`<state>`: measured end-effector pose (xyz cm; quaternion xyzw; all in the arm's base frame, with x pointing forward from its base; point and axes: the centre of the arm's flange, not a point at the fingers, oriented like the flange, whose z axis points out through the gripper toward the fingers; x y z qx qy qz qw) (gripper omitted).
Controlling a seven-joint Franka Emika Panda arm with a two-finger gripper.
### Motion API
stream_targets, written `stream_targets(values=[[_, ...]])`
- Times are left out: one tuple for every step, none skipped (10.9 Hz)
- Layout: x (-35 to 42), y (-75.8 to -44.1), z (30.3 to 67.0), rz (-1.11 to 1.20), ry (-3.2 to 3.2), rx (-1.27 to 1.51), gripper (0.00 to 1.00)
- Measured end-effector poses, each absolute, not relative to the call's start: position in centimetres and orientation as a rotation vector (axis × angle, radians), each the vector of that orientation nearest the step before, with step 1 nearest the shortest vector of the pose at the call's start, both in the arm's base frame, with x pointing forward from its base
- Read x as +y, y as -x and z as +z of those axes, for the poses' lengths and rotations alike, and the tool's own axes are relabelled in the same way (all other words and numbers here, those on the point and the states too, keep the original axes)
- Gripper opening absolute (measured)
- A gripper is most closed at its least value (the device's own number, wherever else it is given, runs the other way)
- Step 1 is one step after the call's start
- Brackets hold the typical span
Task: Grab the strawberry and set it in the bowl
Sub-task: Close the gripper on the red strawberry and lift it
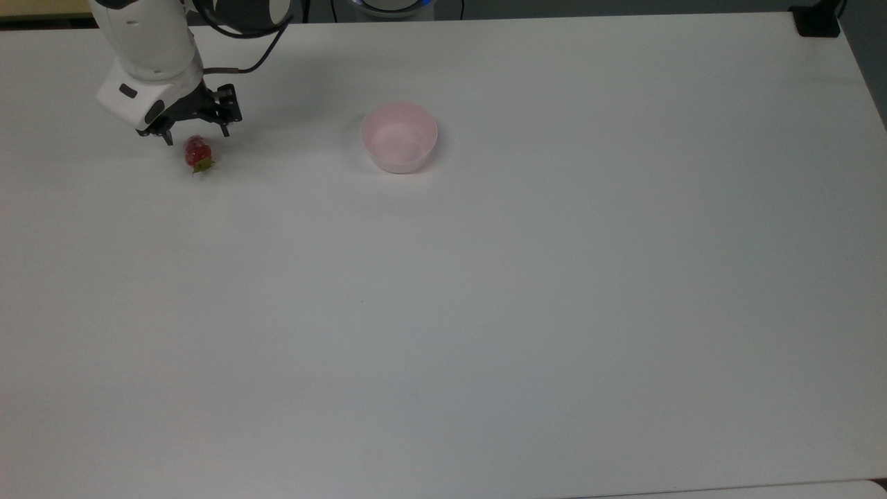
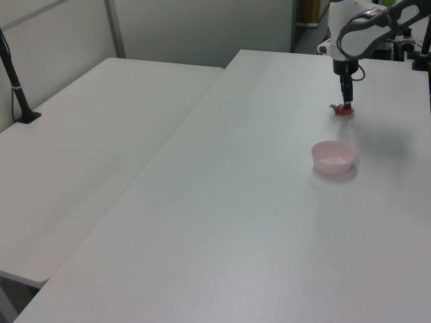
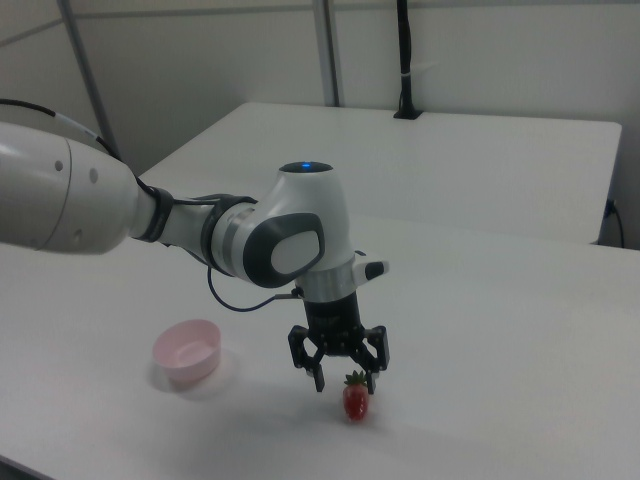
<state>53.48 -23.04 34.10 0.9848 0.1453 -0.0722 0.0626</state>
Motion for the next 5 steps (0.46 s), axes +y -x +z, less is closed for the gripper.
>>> stream_targets(values=[[-23.4, -53.3, 33.6, -0.234, -2.975, 0.436, 0.84], [-23.6, -53.3, 33.1, -0.248, -2.978, 0.434, 0.83], [-23.6, -53.2, 32.6, -0.260, -2.979, 0.435, 0.78], [-23.6, -53.3, 32.2, -0.264, -2.980, 0.437, 0.77], [-23.6, -53.5, 31.8, -0.250, -2.976, 0.439, 0.75]])
